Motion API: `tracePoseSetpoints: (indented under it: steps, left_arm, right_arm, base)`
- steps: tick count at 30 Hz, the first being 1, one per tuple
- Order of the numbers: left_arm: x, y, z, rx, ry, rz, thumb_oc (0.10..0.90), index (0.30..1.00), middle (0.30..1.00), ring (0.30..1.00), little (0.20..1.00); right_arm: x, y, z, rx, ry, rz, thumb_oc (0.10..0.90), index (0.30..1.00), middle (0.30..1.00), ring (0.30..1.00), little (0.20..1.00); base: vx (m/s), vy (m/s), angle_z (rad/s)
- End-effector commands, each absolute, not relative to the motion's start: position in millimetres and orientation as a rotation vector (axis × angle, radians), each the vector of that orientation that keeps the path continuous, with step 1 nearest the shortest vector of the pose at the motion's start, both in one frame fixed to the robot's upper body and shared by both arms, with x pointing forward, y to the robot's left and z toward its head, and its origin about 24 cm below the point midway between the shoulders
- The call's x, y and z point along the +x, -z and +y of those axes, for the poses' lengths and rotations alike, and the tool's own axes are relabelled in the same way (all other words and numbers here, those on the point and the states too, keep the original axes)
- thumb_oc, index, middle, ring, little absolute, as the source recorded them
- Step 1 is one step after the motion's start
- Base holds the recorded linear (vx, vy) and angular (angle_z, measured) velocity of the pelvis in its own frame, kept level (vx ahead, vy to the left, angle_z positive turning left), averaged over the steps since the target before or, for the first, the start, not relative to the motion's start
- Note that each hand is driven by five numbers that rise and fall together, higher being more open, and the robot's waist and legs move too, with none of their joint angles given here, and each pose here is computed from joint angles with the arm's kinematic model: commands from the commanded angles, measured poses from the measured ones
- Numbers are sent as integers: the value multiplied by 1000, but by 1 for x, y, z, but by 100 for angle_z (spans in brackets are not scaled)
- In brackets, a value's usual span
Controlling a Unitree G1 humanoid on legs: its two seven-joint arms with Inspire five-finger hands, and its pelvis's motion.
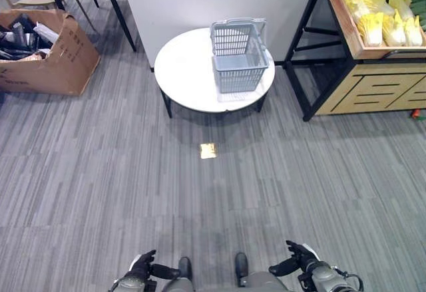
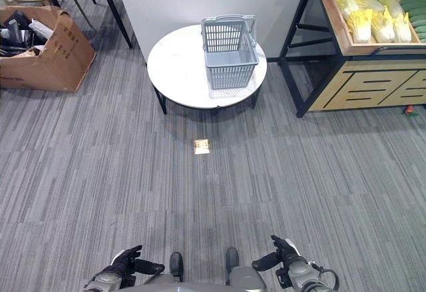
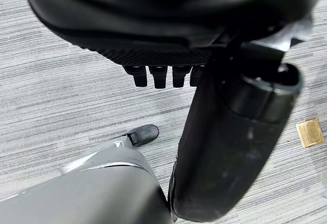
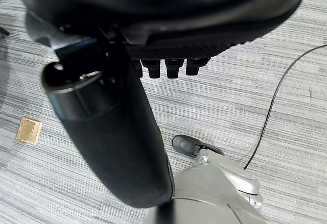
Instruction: Get the vegetables into the basket
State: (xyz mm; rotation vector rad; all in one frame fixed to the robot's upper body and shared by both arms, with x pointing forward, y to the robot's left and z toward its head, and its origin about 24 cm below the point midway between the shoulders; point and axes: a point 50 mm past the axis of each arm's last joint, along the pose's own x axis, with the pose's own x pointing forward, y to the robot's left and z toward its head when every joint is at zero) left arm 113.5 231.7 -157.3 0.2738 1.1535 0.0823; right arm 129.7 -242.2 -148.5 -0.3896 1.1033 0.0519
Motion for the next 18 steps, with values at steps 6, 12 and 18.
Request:
tracePoseSetpoints:
  steps: [6,12,18]
  left_arm:
    - [94,162,233,268,-78,1226,900,1000,1000,1000,1000]
    - [83,164,235,280,-76,1252,900,1000,1000,1000,1000]
    - [76,164,242,297,-77,1266,900,1000,1000,1000,1000]
  right_arm:
    - [132,140,-267,-463,-27,1081,900,1000,1000,1000,1000]
    - [120,143,-268,-456,-23,1118,900,1000,1000,1000,1000]
    - [98,152,-260,-419,-41,1187,900,1000,1000,1000,1000]
  base:
    - [155,13,-6]
    - [278,159,-31]
    - [232,241,-67]
